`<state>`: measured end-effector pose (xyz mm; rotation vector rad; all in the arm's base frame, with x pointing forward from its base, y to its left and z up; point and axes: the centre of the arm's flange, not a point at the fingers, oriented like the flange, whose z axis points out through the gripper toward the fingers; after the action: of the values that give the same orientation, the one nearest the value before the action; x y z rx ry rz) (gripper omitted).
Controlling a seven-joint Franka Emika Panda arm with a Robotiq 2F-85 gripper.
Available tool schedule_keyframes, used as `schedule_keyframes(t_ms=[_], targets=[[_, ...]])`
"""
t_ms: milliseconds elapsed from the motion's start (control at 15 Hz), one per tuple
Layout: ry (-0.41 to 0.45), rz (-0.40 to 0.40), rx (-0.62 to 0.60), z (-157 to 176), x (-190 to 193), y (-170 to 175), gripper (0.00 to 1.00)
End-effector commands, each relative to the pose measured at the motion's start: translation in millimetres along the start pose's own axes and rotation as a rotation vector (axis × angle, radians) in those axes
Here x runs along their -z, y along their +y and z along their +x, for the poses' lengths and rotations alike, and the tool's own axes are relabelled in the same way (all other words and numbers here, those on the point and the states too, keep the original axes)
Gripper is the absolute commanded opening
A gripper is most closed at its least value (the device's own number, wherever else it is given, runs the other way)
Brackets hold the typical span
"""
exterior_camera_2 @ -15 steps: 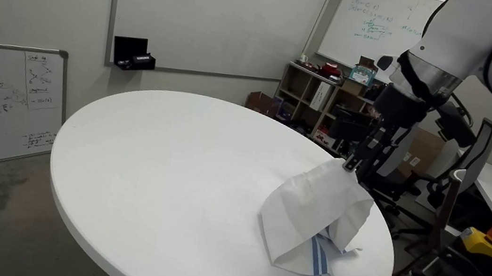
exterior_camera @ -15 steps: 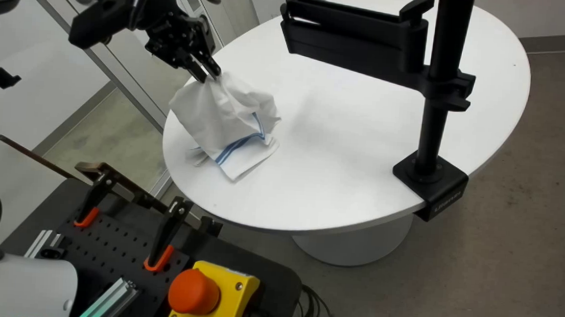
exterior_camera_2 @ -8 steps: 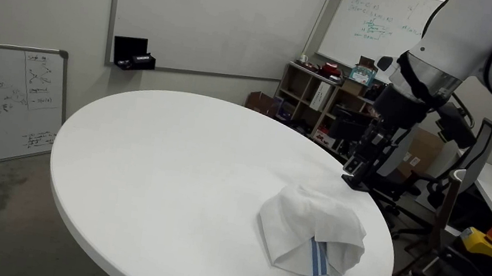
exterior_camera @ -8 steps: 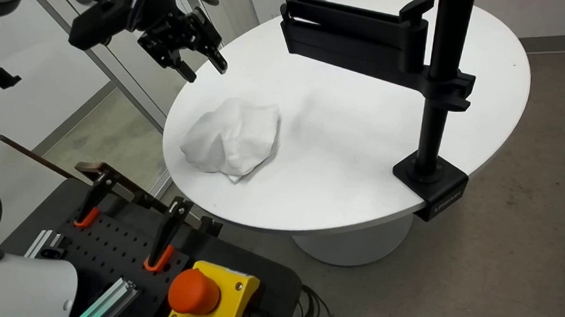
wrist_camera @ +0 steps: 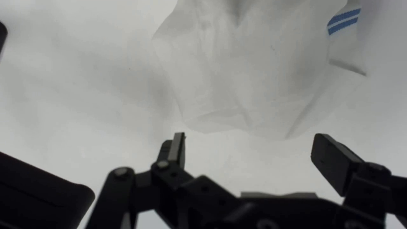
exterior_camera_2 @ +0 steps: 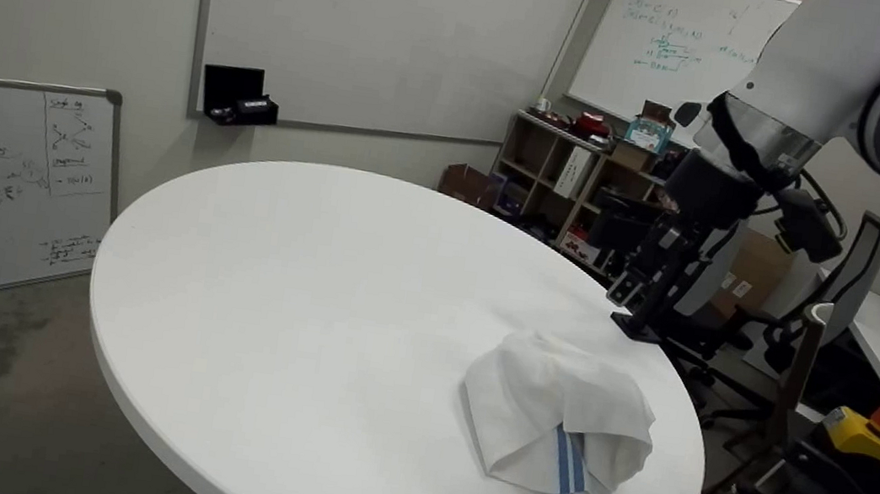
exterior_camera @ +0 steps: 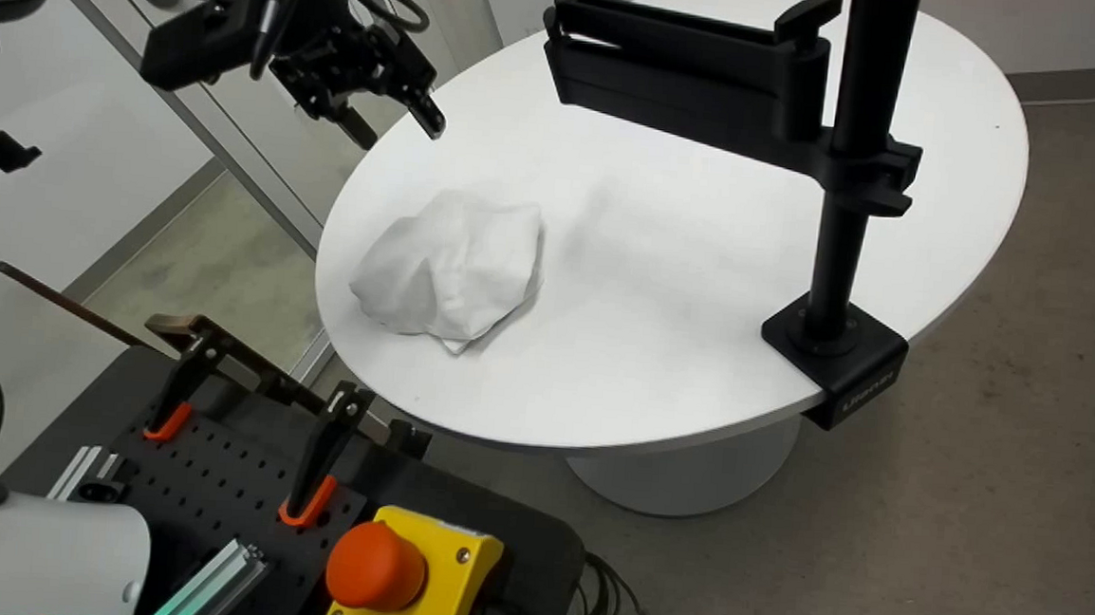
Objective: Drop the towel from the stand to the table
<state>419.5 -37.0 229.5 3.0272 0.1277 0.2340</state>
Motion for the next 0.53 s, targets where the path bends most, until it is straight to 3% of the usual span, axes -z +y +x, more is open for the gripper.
schedule_keyframes(t_ms=[0, 267, 333, 467], targets=[[0.040, 0.050, -0.081, 20, 44, 28, 1.00], [0.076, 0.110, -0.148, 34, 90, 43, 1.00], [0.066, 0.082, -0.138, 30, 60, 32, 1.00], [0.083, 0.096, -0.148, 34, 81, 36, 1.00]])
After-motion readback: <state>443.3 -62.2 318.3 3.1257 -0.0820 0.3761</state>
